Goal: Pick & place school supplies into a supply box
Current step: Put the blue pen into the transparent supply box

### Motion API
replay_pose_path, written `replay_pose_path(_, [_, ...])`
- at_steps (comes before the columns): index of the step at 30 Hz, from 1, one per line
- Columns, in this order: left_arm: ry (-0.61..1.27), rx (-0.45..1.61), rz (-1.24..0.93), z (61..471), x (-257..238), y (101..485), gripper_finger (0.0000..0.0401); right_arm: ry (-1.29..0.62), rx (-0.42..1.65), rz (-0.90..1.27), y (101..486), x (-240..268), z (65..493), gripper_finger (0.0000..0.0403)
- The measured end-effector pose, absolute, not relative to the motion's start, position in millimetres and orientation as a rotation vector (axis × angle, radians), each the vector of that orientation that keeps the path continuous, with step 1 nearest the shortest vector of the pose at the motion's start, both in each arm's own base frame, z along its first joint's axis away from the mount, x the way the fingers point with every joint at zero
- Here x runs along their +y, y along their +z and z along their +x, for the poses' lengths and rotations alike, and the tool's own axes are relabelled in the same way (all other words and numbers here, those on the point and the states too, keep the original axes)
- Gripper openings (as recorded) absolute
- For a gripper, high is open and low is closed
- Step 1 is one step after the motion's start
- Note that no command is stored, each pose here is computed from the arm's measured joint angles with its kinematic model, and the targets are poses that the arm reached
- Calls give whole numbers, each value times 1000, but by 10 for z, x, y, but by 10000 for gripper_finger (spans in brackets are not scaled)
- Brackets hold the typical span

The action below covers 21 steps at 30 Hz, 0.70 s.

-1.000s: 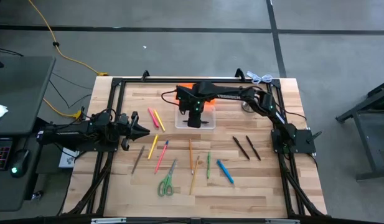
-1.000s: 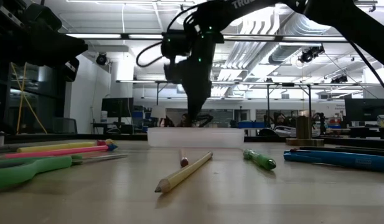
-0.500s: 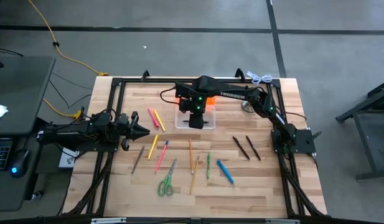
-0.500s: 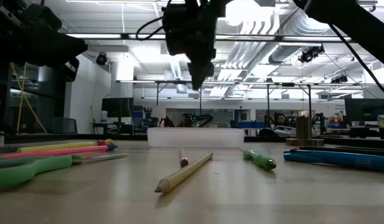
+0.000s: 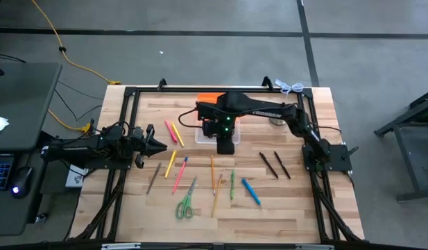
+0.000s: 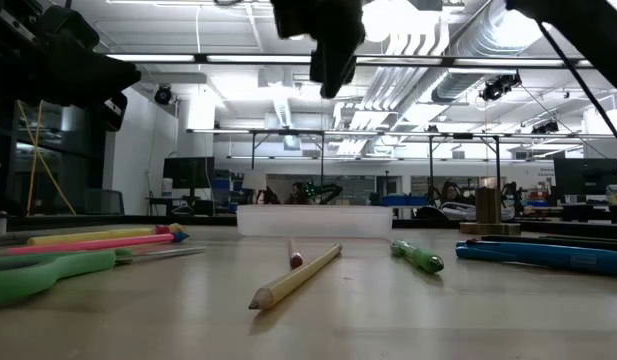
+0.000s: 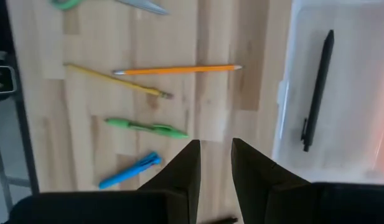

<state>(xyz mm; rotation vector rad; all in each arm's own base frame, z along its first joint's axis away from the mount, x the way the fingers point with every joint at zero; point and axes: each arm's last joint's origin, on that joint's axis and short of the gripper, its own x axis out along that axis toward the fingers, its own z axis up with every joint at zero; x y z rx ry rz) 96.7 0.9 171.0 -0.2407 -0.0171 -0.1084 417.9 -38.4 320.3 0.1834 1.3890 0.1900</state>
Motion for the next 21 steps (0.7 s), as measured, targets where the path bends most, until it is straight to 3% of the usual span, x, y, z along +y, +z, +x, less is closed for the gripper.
replay_pose_path(13, [-108,-17,-241,967,9,1710,76,168,1288,211,3720,88,3870,67])
replay_pose_path(21, [-108,-17,-241,967,9,1710,76,172,1290,194,3771,387,3811,67])
